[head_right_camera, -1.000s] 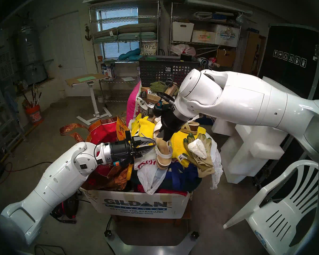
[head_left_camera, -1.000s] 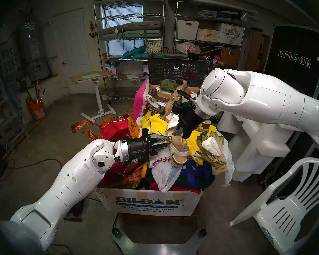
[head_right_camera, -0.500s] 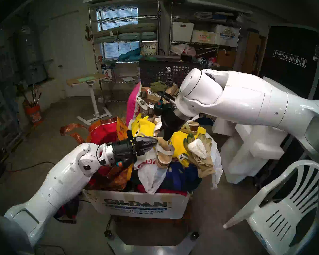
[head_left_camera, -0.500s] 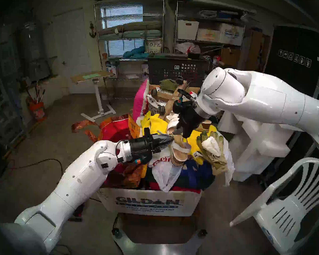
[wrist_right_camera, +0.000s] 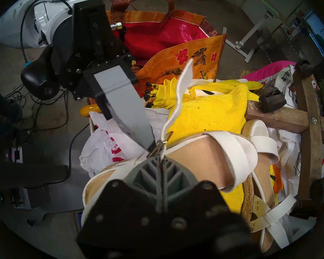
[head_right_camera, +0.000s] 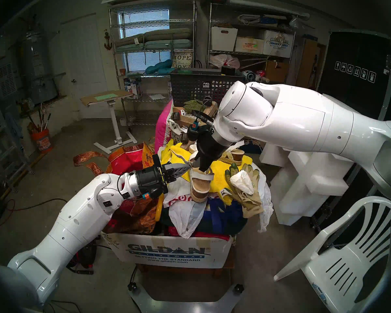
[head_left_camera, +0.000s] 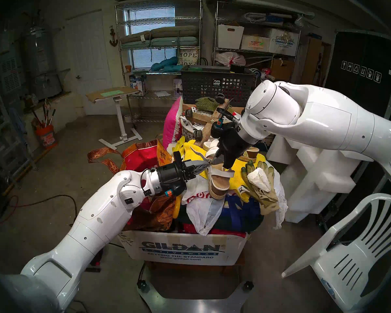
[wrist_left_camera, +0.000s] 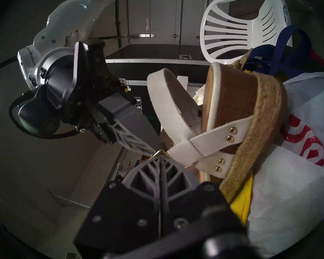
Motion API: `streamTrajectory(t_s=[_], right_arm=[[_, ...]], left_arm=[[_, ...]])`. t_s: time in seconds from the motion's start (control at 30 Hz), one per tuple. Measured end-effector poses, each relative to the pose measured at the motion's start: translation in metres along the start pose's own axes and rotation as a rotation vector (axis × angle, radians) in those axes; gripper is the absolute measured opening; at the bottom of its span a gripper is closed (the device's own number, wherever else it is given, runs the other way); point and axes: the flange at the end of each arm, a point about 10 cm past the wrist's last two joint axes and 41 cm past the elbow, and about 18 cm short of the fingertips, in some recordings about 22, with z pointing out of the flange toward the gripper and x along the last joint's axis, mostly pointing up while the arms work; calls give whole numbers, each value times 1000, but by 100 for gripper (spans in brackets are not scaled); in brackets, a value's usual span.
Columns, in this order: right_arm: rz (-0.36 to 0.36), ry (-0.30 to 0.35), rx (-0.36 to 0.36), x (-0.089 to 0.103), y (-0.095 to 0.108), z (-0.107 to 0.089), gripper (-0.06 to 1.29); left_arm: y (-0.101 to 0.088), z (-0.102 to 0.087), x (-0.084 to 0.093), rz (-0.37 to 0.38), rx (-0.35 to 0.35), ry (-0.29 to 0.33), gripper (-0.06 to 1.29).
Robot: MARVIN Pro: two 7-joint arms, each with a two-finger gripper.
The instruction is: Unbuckle a shoe
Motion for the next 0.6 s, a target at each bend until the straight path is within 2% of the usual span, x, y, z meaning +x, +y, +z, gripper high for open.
streamTrajectory(t_s=[0.03,0.13,0.3,0.43,0.6], right_arm=[[1,-1,0,0,0,0,-3],[5,-3,-4,-2,1,-1,-3],[6,-4,-14,-4,3,-1,-3],[6,-3,-22,-5,4,0,-3],[5,-1,-26,-5,5,0,-3]], left_arm=[[0,-1,0,0,-2,1,0],[1,-8,-1,-2,-18,5,24],[7,-16,0,-13,-56,10,28],[12,-22,2,-25,-83,20,39],[16,-25,6,-38,-93,26,39]])
